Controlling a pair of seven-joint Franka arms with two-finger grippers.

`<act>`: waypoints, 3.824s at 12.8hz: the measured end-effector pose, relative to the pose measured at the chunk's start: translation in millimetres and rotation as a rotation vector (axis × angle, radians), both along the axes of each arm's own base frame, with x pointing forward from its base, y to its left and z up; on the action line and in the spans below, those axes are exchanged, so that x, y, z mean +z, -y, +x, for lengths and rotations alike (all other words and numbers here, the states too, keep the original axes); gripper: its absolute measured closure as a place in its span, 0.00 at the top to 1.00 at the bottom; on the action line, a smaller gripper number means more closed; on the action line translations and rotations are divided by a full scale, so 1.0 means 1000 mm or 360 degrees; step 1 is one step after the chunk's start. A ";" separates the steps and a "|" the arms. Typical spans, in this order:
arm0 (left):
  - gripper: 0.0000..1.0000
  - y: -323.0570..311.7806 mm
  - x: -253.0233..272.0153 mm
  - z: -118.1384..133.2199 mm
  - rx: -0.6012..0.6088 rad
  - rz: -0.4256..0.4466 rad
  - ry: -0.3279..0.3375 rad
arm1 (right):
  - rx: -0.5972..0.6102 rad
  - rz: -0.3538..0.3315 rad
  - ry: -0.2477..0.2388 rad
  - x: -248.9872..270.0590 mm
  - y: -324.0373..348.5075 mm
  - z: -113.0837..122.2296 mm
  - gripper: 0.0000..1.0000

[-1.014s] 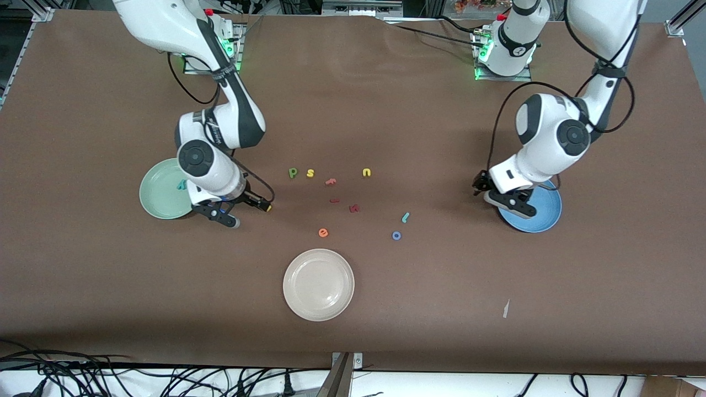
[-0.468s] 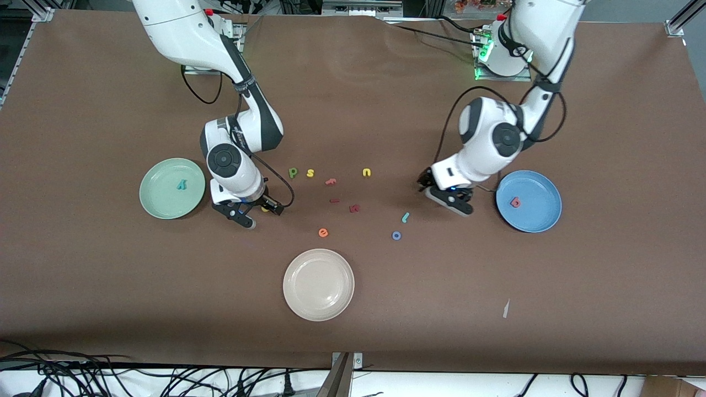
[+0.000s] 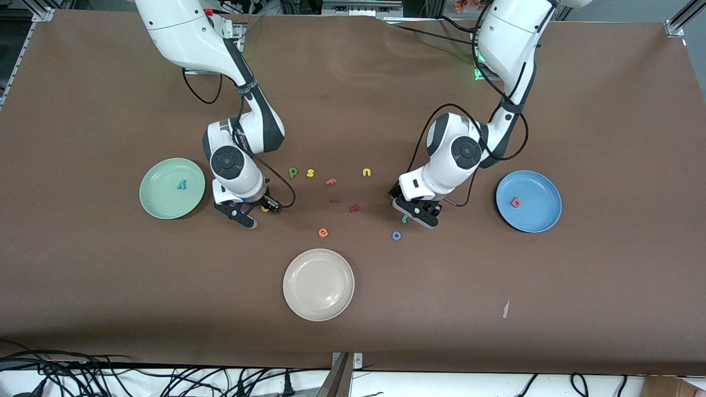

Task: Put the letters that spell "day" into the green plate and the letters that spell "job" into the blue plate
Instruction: 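Grasp the yellow a with the right gripper while the left gripper grasps the 1, then drop the a on the green plate while the left gripper drops 1 on blue, then grasp the green d with the right gripper while the left gripper reaches the o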

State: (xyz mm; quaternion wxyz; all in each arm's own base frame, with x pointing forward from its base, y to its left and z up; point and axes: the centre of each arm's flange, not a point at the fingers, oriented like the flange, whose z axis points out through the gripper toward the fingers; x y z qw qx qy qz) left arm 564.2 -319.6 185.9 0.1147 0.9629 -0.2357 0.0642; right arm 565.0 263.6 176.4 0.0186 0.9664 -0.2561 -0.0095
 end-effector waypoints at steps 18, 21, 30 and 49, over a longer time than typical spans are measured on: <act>0.19 0.006 -0.017 0.009 -0.0008 0.0040 0.0060 | 0.0414 0.0014 -0.0302 0.073 0.210 -0.028 0.27; 0.19 -0.033 0.005 0.036 0.0103 0.0036 0.0118 | 0.0461 0.0050 -0.0375 0.059 0.280 -0.046 0.27; 0.19 -0.291 0.084 0.016 0.0350 0.0004 -0.0101 | 0.0432 0.0181 -0.0350 0.049 0.261 -0.033 0.99; 0.74 -0.119 0.085 0.046 0.0077 -0.0090 0.0005 | -0.0313 0.0052 0.0003 -0.010 -0.054 -0.129 0.92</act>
